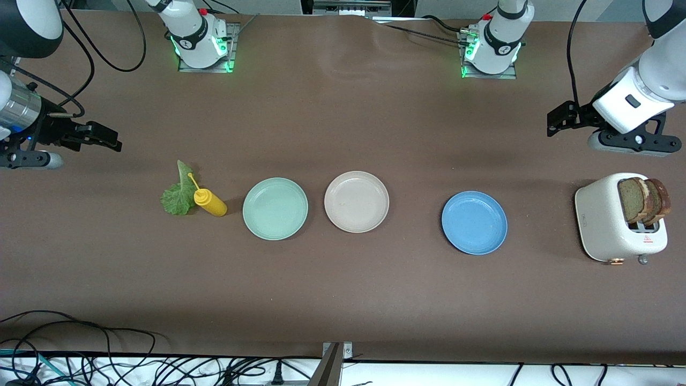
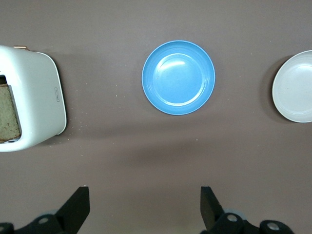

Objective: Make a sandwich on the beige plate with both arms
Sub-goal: 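Move the right gripper to the lettuce while the left gripper reaches the toaster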

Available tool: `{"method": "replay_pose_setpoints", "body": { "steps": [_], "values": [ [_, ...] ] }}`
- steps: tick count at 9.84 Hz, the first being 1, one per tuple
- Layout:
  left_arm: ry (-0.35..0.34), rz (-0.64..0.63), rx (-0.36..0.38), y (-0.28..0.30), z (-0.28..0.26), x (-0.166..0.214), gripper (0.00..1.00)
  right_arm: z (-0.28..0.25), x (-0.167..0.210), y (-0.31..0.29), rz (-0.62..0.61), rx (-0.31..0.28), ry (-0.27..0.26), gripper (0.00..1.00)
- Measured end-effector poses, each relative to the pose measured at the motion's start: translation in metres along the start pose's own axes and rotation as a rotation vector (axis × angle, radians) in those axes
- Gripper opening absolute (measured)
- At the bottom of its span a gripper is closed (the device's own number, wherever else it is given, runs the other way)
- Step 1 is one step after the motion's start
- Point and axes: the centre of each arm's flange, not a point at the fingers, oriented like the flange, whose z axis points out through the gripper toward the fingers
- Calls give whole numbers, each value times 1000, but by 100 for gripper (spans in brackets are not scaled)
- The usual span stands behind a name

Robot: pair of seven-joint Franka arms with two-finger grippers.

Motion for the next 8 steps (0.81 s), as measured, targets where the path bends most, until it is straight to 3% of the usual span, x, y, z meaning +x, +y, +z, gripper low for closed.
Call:
{"method": "replay_pose_setpoints", "body": {
  "steps": [8],
  "values": [
    [-5,-5,-1,-3,2,1,100,25,2,-2,-3,1,-60,100]
  ]
}}
